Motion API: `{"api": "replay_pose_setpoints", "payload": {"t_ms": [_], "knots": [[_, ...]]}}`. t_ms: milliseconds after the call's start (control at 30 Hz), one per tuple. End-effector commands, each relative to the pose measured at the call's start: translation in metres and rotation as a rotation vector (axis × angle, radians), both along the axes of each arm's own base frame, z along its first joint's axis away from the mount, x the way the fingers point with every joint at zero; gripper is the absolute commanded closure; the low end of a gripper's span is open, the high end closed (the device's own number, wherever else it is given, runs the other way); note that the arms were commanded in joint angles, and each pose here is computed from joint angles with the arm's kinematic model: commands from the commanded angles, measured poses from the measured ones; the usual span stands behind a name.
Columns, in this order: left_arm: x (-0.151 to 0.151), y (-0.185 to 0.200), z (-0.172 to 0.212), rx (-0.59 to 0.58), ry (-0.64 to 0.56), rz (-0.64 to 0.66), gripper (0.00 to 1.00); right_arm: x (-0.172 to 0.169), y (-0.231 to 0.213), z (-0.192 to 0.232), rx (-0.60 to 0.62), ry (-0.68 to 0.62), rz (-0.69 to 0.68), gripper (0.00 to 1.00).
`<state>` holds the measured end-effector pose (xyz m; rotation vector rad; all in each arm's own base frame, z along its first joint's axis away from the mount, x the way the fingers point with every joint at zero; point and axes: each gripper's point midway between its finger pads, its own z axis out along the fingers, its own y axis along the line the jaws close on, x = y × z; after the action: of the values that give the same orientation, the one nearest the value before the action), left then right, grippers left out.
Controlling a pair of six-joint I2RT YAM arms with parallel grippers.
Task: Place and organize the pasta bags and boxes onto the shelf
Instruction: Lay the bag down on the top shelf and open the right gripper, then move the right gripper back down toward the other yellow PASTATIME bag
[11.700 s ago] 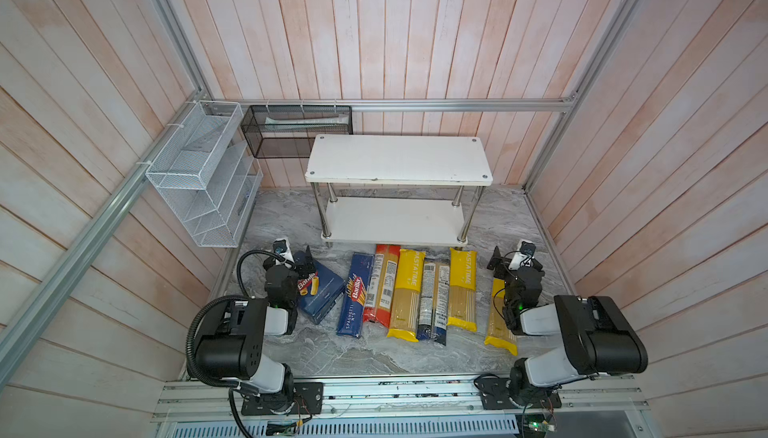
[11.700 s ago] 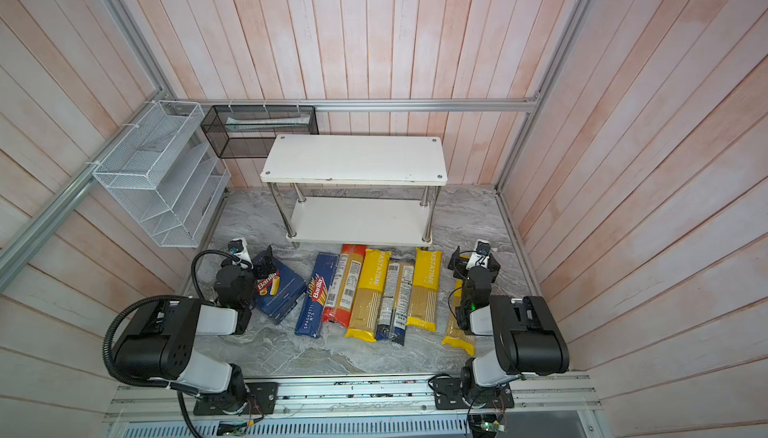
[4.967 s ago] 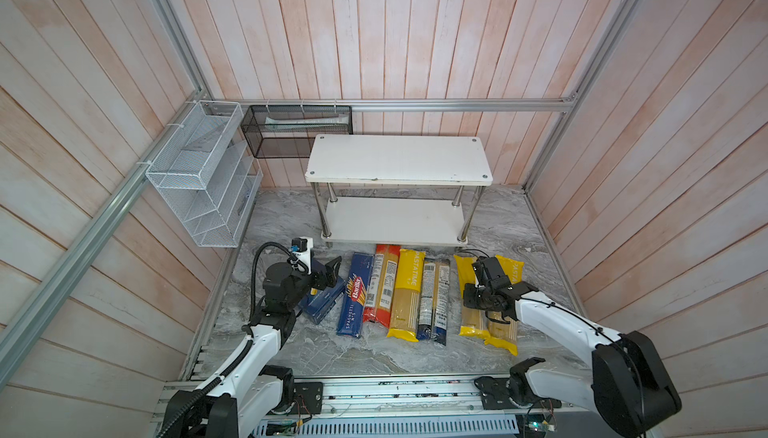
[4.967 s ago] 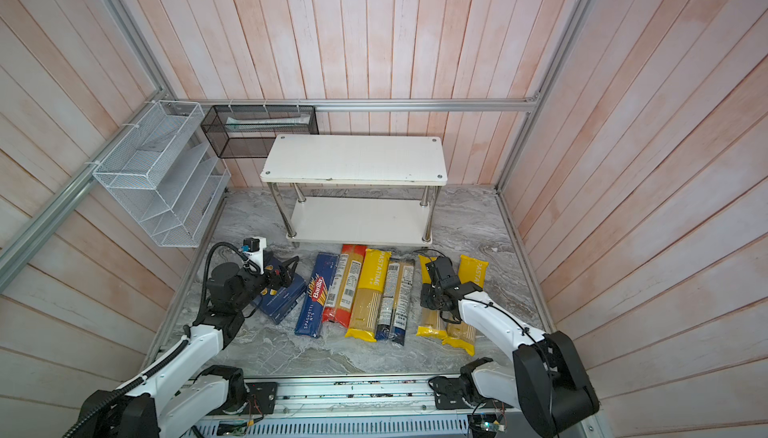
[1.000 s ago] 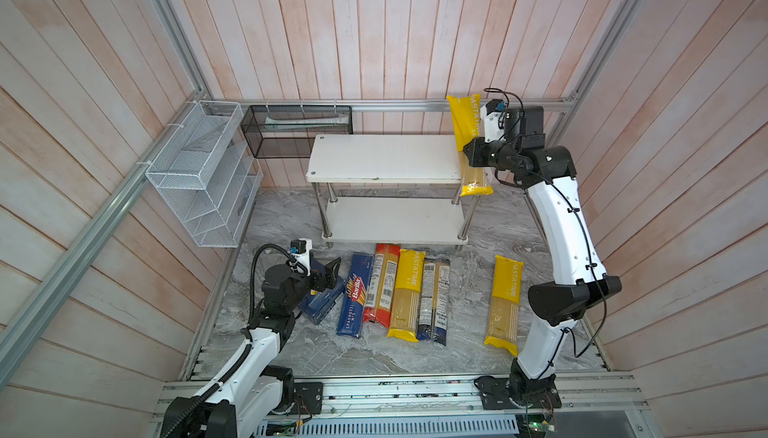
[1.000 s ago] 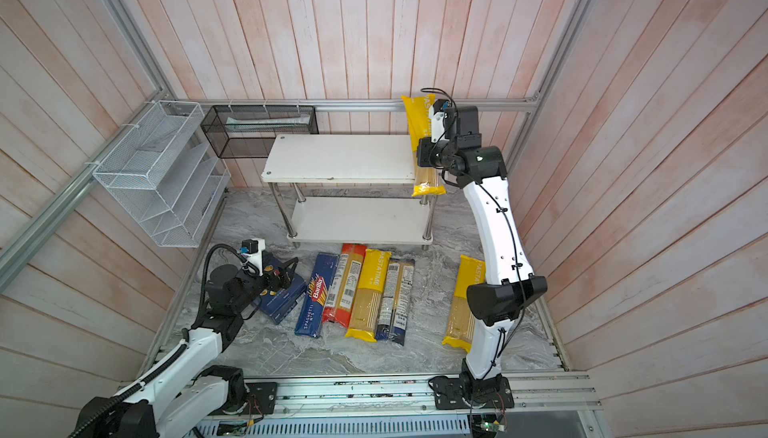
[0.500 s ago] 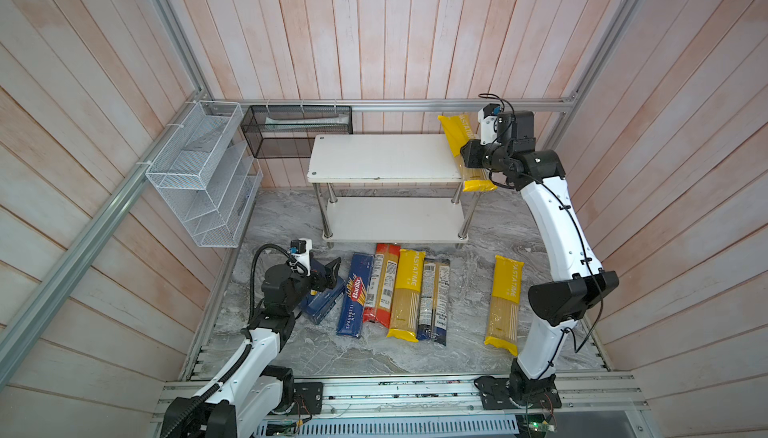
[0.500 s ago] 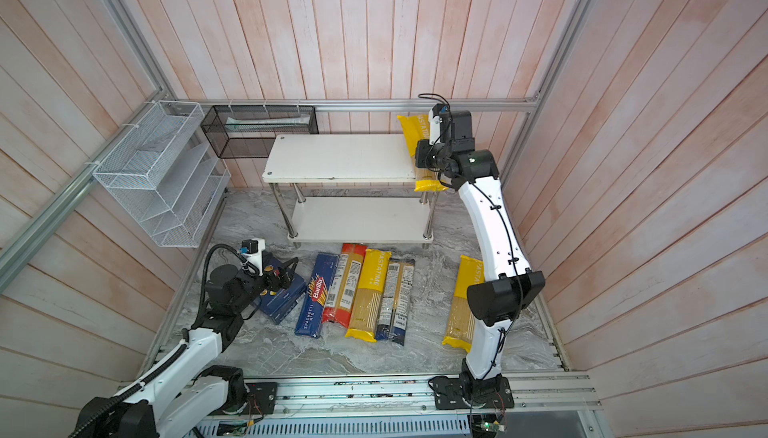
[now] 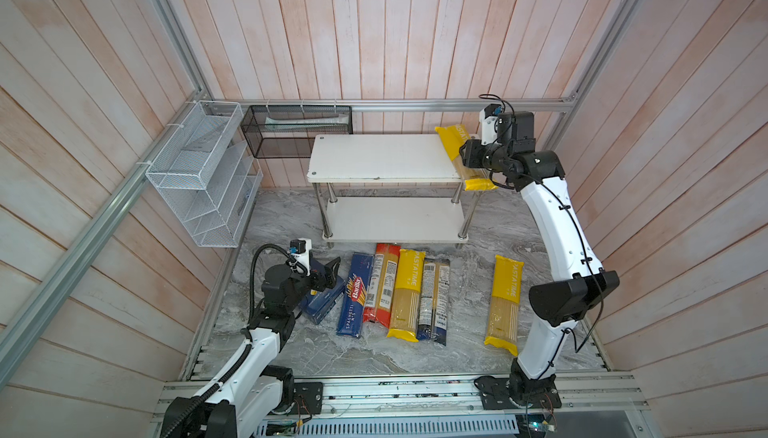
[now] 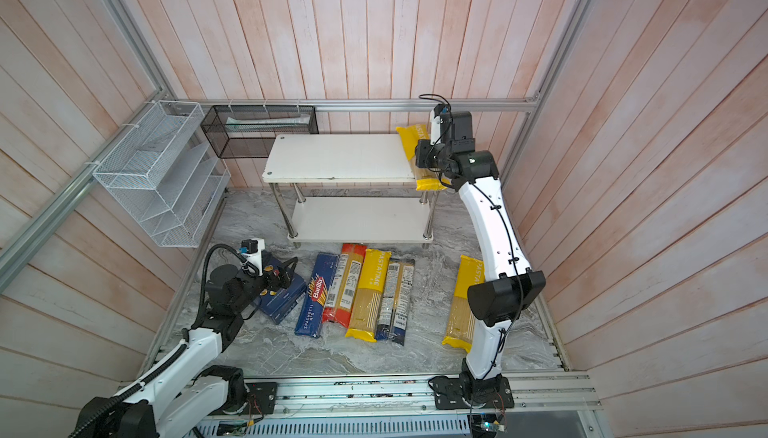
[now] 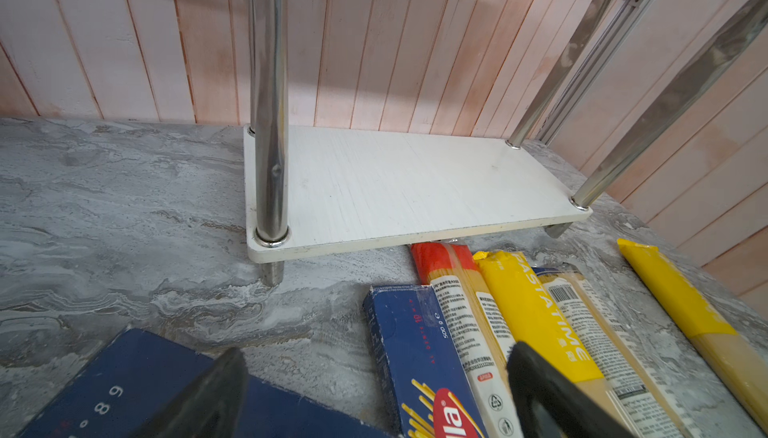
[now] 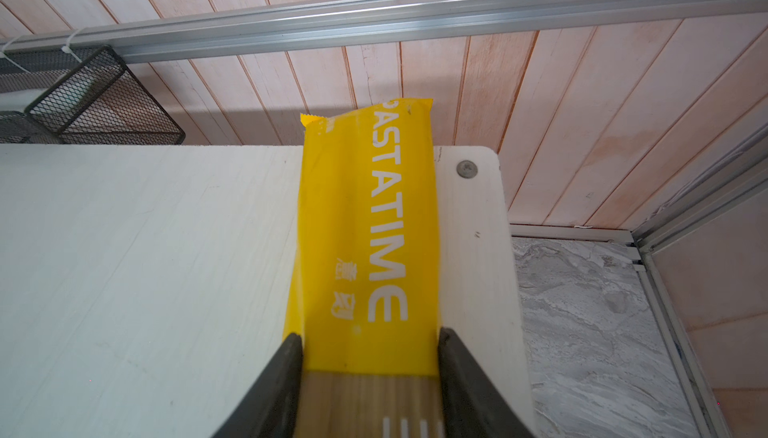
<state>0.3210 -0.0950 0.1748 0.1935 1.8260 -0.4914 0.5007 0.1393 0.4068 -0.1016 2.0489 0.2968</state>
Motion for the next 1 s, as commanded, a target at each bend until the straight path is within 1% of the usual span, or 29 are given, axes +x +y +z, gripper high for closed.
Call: {"api": "replay_pose_setpoints", "payload": {"t_ms": [0,167,333,400,500,600,700,767,833,967], "knots": [[-0.002,0.002,-0.001,-0.006,-0.005,0.011,0.0,-0.015,-0.011,0.036,0.01,-0.088,-0.019,0.48],[-0.004,0.003,0.0,-0.006,-0.009,0.016,0.0,-0.036,-0.012,0.052,0.059,-0.146,-0.004,0.47],[-0.007,0.005,0.001,-0.036,-0.002,0.034,0.0,-0.059,-0.021,0.071,0.056,-0.203,-0.015,0.46],[-0.011,0.001,0.006,-0.053,-0.015,0.011,0.0,-0.07,-0.024,0.072,0.062,-0.206,-0.02,0.46],[-0.012,-0.002,0.016,-0.094,-0.002,0.002,0.0,-0.095,-0.024,0.067,0.11,-0.213,-0.005,0.46],[-0.016,-0.01,0.021,-0.124,0.042,-0.036,0.0,-0.128,-0.017,0.061,0.175,-0.234,0.064,0.46],[-0.022,-0.015,0.019,-0.142,0.065,-0.063,0.0,-0.164,-0.011,0.064,0.198,-0.259,0.107,0.46],[-0.028,-0.02,0.023,-0.154,0.03,-0.101,0.0,-0.185,-0.012,0.068,0.209,-0.272,0.115,0.45],[-0.032,-0.022,0.026,-0.154,-0.014,-0.116,0.0,-0.202,-0.012,0.065,0.224,-0.255,0.128,0.45],[-0.035,-0.016,0.022,-0.143,-0.07,-0.087,0.01,-0.226,-0.01,0.049,0.29,-0.203,0.155,0.46]]}}
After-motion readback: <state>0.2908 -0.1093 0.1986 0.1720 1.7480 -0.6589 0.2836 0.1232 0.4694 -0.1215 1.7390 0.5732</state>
